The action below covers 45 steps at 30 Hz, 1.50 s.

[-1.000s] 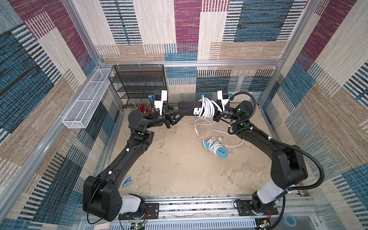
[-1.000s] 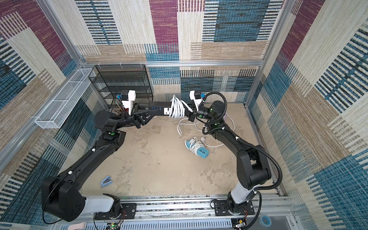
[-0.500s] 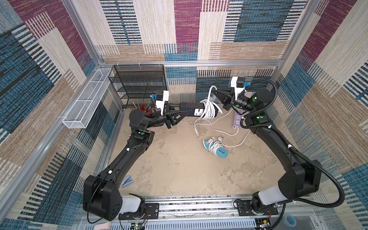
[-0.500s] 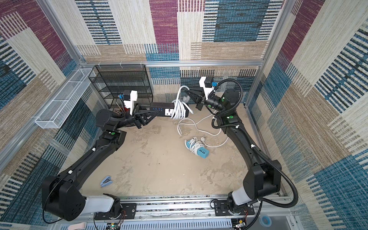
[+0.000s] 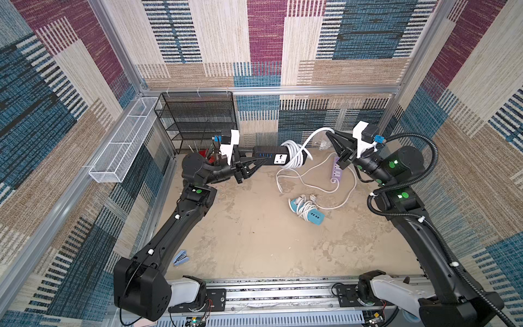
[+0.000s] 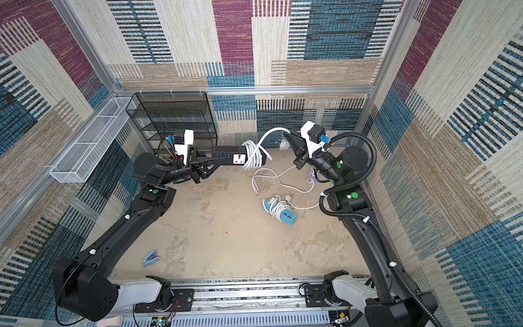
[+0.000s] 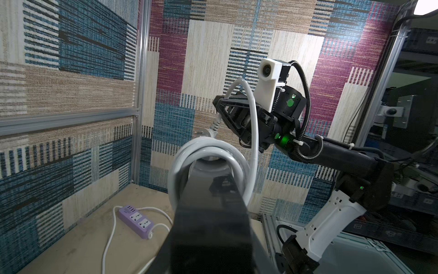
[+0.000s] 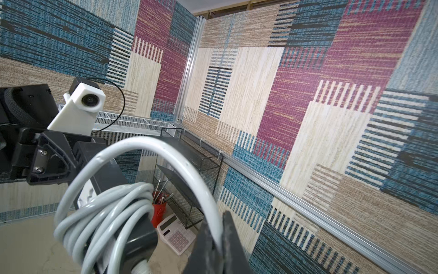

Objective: Unwrap the cord wrapped around the power strip
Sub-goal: Unwrap the power cord from the power strip.

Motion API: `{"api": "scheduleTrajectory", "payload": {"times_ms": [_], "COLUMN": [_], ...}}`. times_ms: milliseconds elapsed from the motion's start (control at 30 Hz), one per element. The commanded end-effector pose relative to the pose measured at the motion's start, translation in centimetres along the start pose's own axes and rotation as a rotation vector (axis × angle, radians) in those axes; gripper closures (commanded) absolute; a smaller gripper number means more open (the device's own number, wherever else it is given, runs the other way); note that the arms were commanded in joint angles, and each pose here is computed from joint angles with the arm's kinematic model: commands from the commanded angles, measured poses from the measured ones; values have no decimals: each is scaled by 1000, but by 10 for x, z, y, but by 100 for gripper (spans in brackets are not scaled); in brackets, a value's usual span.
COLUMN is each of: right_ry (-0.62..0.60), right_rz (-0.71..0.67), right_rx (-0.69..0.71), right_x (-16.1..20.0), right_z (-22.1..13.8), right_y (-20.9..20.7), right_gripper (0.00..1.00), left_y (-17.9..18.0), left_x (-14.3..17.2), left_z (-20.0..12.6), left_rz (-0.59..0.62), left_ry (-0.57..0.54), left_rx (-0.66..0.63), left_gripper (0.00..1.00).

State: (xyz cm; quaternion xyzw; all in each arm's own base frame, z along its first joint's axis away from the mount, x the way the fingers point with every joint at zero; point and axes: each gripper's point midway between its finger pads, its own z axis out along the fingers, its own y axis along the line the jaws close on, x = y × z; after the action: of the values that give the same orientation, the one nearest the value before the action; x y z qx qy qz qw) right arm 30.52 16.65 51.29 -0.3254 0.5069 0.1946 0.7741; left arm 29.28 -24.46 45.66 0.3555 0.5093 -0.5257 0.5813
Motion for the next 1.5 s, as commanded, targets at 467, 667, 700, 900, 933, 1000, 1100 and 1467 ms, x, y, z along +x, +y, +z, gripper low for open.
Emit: {"api": "scheduleTrajectory", "payload": {"times_ms": [467, 667, 700, 900, 933, 1000, 1100, 1467], "right_ry": [186, 258, 261, 274, 273, 265, 242, 162], "right_rz": [296, 400, 414, 460, 466, 483, 502, 489], "right_rx": [-387, -443, -442, -453, -451, -450, -431, -355], "right_x": [71, 122, 129, 158, 162, 170, 181, 206], "right_z": [-12, -6, -4, 24, 29, 42, 60, 129], "right_y": [126, 153, 154, 160, 160, 160, 155, 114], "right_gripper": [100, 100, 100, 100, 100, 100, 100, 100], "left_y": [36, 29, 28, 27, 26, 27, 23, 0], "left_x": [-25, -36, -37, -39, -39, -39, -39, -28], "left_z": [-34, -34, -34, -29, -28, -26, -23, -2], "left_rz": [184, 197, 195, 128, 117, 91, 75, 35], "left_ry": [-109, -146, -153, -193, -198, -211, -214, -183], "left_rx": [-348, -330, -323, -269, -256, -236, -204, -83], "left_gripper": [100, 100, 100, 100, 100, 100, 100, 100]}}
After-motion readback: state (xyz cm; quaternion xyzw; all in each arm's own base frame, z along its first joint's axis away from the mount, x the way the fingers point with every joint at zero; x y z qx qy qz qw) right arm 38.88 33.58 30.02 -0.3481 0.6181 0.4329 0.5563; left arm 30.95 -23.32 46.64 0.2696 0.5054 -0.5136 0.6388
